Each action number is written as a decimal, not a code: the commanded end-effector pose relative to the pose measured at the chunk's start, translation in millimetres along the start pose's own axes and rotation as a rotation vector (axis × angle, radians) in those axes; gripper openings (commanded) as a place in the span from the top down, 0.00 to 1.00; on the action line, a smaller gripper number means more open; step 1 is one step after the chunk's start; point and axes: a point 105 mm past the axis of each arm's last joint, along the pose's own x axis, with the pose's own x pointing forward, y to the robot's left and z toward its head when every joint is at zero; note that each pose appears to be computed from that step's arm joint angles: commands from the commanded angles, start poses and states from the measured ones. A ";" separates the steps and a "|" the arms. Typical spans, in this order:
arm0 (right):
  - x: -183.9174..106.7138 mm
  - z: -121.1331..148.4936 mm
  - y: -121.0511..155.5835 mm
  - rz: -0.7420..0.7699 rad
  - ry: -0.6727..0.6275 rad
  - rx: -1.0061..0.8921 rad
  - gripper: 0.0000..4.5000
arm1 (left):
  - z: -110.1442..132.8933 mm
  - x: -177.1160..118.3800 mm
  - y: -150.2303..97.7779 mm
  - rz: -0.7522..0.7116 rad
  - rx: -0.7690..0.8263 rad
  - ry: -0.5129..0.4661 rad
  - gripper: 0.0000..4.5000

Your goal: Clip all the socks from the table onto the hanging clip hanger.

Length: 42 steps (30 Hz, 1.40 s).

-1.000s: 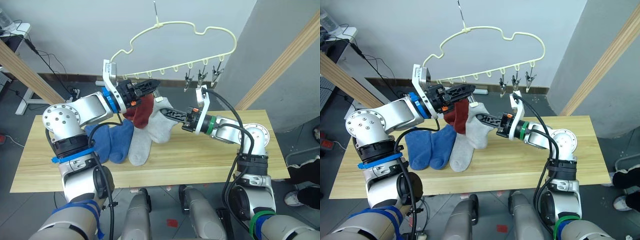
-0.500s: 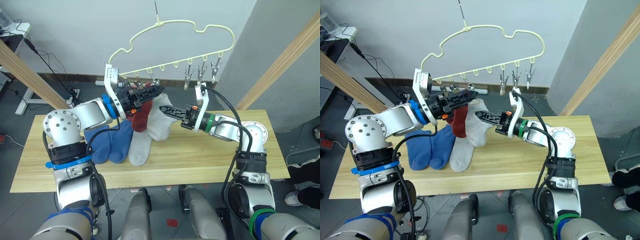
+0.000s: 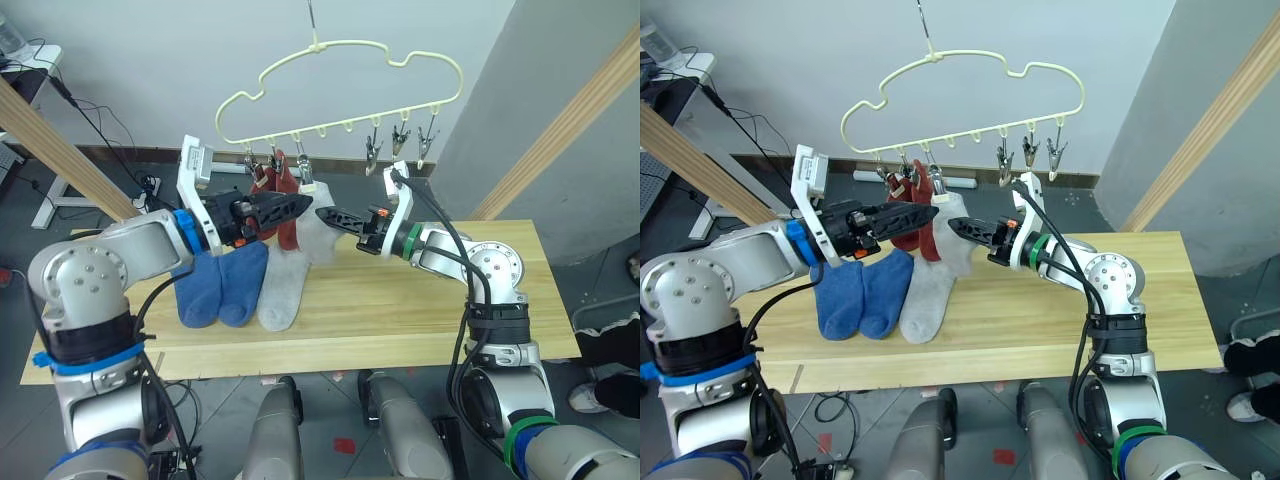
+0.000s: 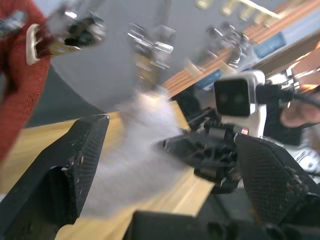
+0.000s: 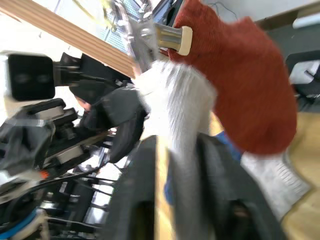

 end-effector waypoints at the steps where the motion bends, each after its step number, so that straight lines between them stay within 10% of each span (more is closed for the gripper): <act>1: -14.4 -4.2 -2.5 -0.032 0.004 -0.146 0.36 | -1.5 -3.8 2.0 0.070 0.049 -0.068 0.00; 6: -35.1 -10.8 -13.4 -0.112 0.013 -0.264 0.01 | -10.1 -6.6 12.3 0.177 0.120 -0.110 0.00; 17: -73.7 2.5 -4.9 -0.288 -0.046 -0.736 0.01 | -45.3 -12.4 16.0 0.261 0.295 0.004 0.00; 22: -81.5 23.6 4.6 -0.439 -0.237 -0.816 0.01 | -35.0 -14.9 11.3 0.251 0.371 -0.116 0.00; 42: -30.9 36.1 26.3 -0.442 -0.451 -0.836 0.01 | -23.8 -62.4 -21.3 -0.046 0.517 -0.222 0.00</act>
